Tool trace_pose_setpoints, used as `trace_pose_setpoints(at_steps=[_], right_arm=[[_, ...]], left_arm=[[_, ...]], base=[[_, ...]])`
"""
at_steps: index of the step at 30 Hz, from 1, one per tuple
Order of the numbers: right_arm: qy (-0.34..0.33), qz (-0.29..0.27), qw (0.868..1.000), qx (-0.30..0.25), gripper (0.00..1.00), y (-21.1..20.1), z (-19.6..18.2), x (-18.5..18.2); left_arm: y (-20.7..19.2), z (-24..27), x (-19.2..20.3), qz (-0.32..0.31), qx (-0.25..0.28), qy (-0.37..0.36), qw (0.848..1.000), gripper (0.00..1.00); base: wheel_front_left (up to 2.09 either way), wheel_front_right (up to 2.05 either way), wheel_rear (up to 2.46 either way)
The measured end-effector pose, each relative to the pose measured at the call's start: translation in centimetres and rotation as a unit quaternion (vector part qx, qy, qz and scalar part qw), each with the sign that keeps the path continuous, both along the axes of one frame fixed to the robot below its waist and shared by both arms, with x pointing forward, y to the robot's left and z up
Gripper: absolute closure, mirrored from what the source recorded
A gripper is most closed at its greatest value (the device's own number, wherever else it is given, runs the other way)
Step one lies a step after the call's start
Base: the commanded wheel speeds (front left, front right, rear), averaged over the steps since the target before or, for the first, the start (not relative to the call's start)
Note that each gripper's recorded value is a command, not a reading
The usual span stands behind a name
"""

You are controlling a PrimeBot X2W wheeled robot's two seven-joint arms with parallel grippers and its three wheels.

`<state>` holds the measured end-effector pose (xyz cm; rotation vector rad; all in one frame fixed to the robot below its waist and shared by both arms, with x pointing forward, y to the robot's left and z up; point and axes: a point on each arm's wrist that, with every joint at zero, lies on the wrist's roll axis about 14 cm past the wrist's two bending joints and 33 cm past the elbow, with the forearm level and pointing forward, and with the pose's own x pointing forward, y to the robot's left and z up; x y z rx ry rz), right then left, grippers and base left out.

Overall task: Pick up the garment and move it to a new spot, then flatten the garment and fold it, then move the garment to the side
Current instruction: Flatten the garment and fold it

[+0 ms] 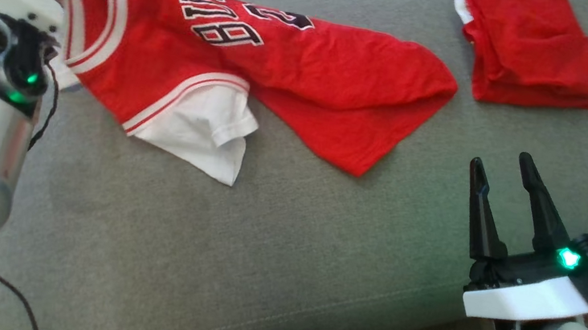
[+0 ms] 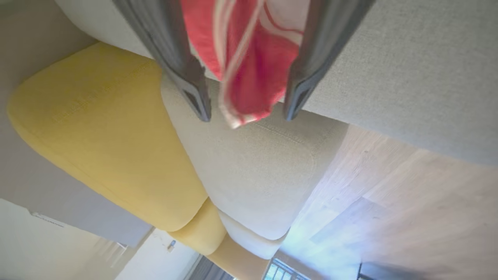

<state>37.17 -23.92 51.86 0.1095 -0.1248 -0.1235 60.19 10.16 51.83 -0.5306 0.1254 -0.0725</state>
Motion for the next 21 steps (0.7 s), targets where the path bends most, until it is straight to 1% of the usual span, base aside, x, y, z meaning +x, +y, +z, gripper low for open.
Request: trace_pose_setpoints(at_steps=[2, 6, 10, 12, 14, 17, 19, 21], right_arm=[[0.002, 0.007, 1.000, 0.001, 0.00, 0.4, -0.2, 0.3], [0.004, 0.018, 1.000, 0.003, 0.00, 1.2, -0.4, 0.8], [0.002, 0.028, 1.000, 0.002, 0.00, 1.7, -0.4, 1.3], [0.002, 0.032, 0.999, 0.003, 0.00, 2.0, -0.5, 1.5], [0.002, 0.037, 0.999, 0.004, 0.00, 2.3, -0.5, 1.7], [0.003, 0.042, 0.999, 0.005, 0.00, 2.7, -0.6, 2.0], [0.004, 0.046, 0.999, 0.006, 0.00, 2.9, -0.8, 2.2], [0.006, 0.050, 0.999, 0.007, 0.00, 3.2, -1.0, 2.5]], left_arm=[[-0.2, 0.1, -0.2, -0.019, 0.023, -0.018, 0.999, 0.00], [-0.4, 1.3, -0.6, -0.045, 0.091, -0.065, 0.993, 0.00], [0.8, 4.7, -1.8, -0.017, 0.103, -0.132, 0.986, 0.00], [0.5, 3.9, -3.8, -0.014, 0.094, -0.138, 0.986, 0.00], [-0.8, 0.8, -6.9, -0.030, 0.082, -0.108, 0.990, 0.00], [-3.4, -5.3, -12.4, -0.060, 0.048, -0.026, 0.997, 0.00], [-4.5, -8.1, -15.2, -0.076, 0.030, 0.019, 0.996, 0.00], [-5.3, -9.6, -16.8, -0.089, 0.019, 0.048, 0.995, 0.00]], base=[[0.00, 0.00, 0.00], [0.00, 0.00, 0.00], [0.00, 0.00, 0.00], [0.00, 0.00, 0.00], [0.00, 0.00, 0.00], [0.00, 0.00, 0.00], [0.00, 0.00, 0.00], [0.00, 0.00, 0.00]])
